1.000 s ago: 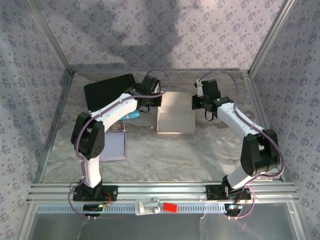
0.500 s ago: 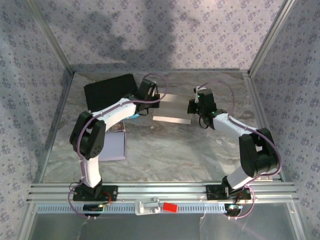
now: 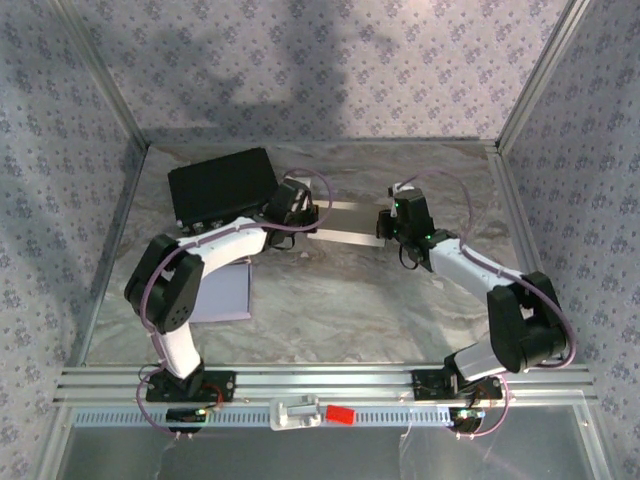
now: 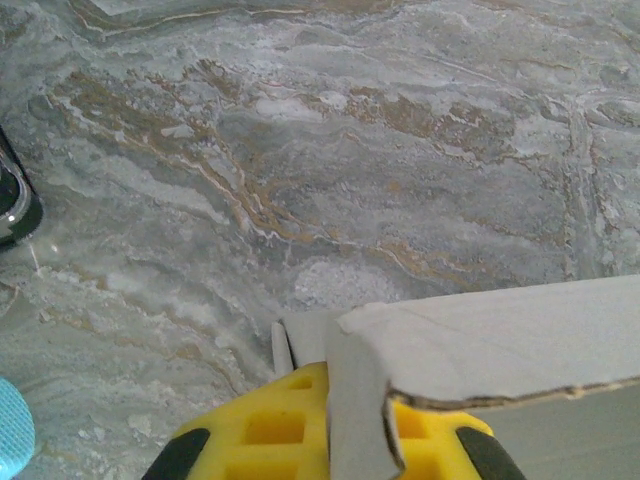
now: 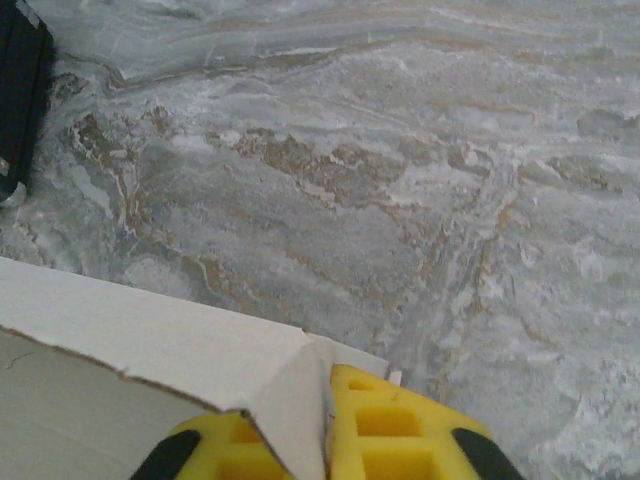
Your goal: Fold the paper box
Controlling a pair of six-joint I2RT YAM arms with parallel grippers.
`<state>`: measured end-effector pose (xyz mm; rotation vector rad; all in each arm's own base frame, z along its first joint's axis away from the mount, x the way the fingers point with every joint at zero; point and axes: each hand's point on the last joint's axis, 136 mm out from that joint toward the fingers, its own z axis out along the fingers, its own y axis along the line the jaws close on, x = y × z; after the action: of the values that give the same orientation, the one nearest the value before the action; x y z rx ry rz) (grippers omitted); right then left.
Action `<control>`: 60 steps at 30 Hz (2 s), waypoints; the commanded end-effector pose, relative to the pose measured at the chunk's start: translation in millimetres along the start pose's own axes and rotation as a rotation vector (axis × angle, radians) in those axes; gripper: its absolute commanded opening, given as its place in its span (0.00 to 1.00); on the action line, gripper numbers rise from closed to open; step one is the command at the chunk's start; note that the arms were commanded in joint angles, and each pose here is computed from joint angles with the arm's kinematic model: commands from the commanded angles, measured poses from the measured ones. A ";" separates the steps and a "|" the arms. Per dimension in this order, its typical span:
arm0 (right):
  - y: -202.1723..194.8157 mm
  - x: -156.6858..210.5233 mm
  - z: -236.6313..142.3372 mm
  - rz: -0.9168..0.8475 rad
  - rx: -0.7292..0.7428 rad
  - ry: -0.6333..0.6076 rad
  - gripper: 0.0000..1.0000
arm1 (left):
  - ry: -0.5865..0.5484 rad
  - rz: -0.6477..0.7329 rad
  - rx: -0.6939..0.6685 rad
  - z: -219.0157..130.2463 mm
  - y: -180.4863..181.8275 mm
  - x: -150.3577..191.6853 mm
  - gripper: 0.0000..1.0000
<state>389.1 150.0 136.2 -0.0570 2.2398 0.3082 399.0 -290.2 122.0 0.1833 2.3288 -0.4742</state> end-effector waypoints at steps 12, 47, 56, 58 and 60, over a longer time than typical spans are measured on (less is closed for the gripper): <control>10.9 19.4 -132.5 0.864 -0.018 0.084 0.54 | 0.090 -0.017 -0.036 -2.0 -7.6 46.5 0.00; 53.5 -7.9 -50.7 1.489 0.255 0.213 0.47 | 0.090 -0.010 -0.066 -7.3 -11.8 51.3 0.00; 52.5 -17.2 -25.5 1.503 0.220 0.194 0.44 | 0.088 -0.013 -0.065 -7.4 -12.5 50.8 0.00; 53.0 -18.7 -21.8 1.509 0.213 0.195 0.34 | 0.087 -0.011 -0.063 -7.9 -13.6 50.5 0.00; 53.2 -18.1 -21.2 1.509 0.211 0.200 0.24 | 0.088 -0.010 -0.063 -8.4 -13.6 50.2 0.00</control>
<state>371.4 196.2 172.0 1.7919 2.0686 0.8353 373.3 -305.2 118.9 0.1192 2.3113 -0.4613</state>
